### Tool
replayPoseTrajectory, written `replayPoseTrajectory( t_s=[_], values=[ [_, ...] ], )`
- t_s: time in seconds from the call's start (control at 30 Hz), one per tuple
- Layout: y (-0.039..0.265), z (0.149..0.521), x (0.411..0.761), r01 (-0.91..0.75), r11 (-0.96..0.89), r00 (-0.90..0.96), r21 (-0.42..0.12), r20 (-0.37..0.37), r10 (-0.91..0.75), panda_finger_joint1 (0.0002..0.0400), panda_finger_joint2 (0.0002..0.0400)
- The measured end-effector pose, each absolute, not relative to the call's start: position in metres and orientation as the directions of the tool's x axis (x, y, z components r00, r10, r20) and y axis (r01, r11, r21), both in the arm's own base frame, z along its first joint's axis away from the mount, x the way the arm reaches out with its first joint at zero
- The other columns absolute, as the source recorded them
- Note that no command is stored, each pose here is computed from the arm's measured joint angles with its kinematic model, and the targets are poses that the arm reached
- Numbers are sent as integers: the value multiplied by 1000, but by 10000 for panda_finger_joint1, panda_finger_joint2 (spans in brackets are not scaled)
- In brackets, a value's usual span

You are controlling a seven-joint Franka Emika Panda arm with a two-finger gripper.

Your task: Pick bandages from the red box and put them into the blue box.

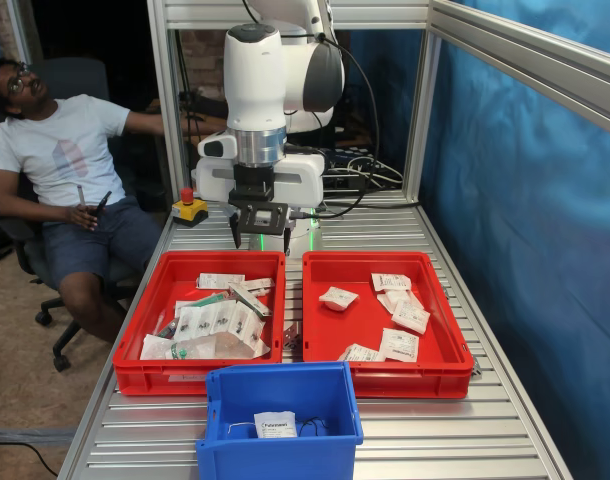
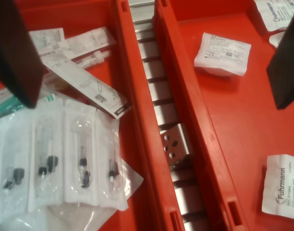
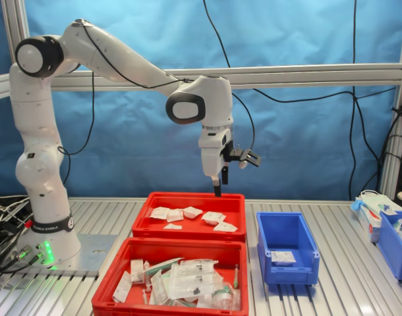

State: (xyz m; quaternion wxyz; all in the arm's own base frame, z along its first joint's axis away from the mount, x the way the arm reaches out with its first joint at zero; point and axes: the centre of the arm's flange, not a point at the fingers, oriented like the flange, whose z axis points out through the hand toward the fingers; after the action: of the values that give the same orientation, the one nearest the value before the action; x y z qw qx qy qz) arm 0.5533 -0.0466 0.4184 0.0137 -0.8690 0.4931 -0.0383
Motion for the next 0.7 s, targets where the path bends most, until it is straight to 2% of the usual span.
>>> replayPoseTrajectory(
  t_s=[0.33,0.7],
  values=[
    [-50,422,548,-860,-507,506,-52,39,-862,400,400],
    [-28,424,549,-839,-541,540,-51,37,-841,400,400]
  ],
)
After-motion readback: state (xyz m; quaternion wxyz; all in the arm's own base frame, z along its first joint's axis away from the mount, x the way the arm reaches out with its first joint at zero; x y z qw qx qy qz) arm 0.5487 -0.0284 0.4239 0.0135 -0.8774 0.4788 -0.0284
